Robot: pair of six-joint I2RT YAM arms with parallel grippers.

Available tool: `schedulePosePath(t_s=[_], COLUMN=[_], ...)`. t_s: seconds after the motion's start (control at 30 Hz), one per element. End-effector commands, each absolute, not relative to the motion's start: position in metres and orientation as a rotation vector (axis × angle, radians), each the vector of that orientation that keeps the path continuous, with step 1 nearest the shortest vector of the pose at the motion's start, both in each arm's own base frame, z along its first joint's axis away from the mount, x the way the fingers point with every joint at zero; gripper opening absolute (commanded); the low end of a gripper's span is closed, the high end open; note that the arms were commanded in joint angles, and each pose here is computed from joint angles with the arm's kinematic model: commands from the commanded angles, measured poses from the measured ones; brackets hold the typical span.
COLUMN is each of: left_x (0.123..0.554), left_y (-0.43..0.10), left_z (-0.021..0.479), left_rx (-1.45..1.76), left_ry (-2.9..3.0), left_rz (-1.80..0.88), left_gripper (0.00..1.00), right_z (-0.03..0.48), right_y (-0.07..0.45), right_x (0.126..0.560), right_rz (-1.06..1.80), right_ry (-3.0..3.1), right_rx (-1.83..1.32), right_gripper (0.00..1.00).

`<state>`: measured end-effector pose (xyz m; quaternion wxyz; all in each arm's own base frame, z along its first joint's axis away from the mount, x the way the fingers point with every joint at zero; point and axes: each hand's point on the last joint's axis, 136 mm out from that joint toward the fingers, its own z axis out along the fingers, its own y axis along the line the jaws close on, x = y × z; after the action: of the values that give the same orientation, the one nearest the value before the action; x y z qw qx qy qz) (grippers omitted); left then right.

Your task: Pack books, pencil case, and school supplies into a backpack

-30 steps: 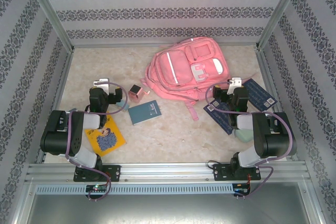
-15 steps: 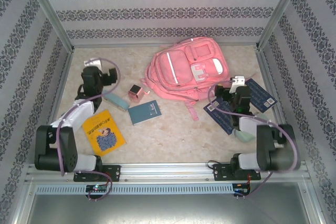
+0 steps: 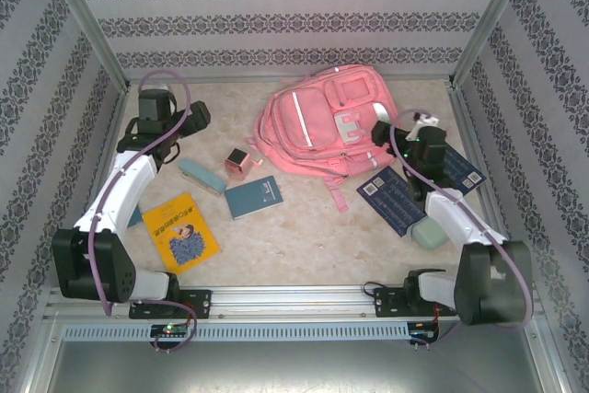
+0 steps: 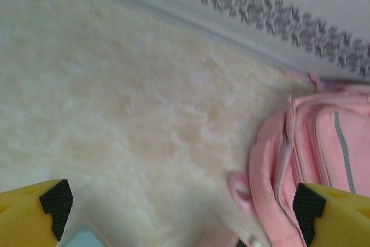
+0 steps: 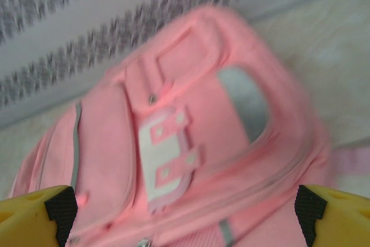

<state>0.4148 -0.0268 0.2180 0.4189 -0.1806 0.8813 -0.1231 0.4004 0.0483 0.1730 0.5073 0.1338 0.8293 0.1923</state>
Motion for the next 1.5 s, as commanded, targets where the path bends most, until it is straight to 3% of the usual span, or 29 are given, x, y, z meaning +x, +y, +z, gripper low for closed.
schedulePosePath(t_s=[0.0,0.13,0.23,0.4,0.67,0.73,0.83,0.9,1.1,1.37,1.47], left_x=[0.404,0.398,0.393,0.379,0.365,0.363,0.358,0.355,0.344,0.334,0.329], left_y=[-0.075,-0.136,-0.188,-0.261,-0.306,-0.311,-0.318,-0.32,-0.33,-0.342,-0.351], left_z=[0.202,0.183,0.166,0.136,0.092,0.088,0.086,0.087,0.091,0.092,0.093], left_rx=[-0.413,-0.353,-0.338,-0.113,0.058,0.097,0.171,0.219,0.342,0.453,0.508], left_ry=[2.304,2.388,2.461,2.575,2.685,2.69,2.684,2.672,2.623,2.587,2.568], left_rz=[-0.46,-0.561,-0.717,-0.702,-0.651,-0.634,-0.581,-0.532,-0.46,-0.433,-0.466], left_gripper=[0.97,0.93,0.84,0.76,0.73,0.75,0.75,0.74,0.69,0.68,0.59], right_z=[0.148,0.132,0.122,0.109,0.097,0.093,0.084,0.078,0.064,0.043,0.038], right_y=[0.06,0.077,0.085,0.086,0.095,0.1,0.104,0.104,0.1,0.104,0.107], right_x=[0.396,0.391,0.384,0.373,0.36,0.36,0.361,0.362,0.364,0.371,0.374], right_rz=[0.5,0.496,0.485,0.475,0.598,0.659,0.717,0.733,0.725,0.737,0.74], right_ry=[2.135,2.214,2.259,2.363,2.447,2.456,2.461,2.459,2.439,2.466,2.471], right_rx=[0.377,0.349,0.339,0.395,0.572,0.623,0.721,0.788,0.956,1.046,1.046], right_gripper=[0.98,0.98,0.98,0.98,0.98,0.87,0.58,0.44,0.5,0.48,0.49])
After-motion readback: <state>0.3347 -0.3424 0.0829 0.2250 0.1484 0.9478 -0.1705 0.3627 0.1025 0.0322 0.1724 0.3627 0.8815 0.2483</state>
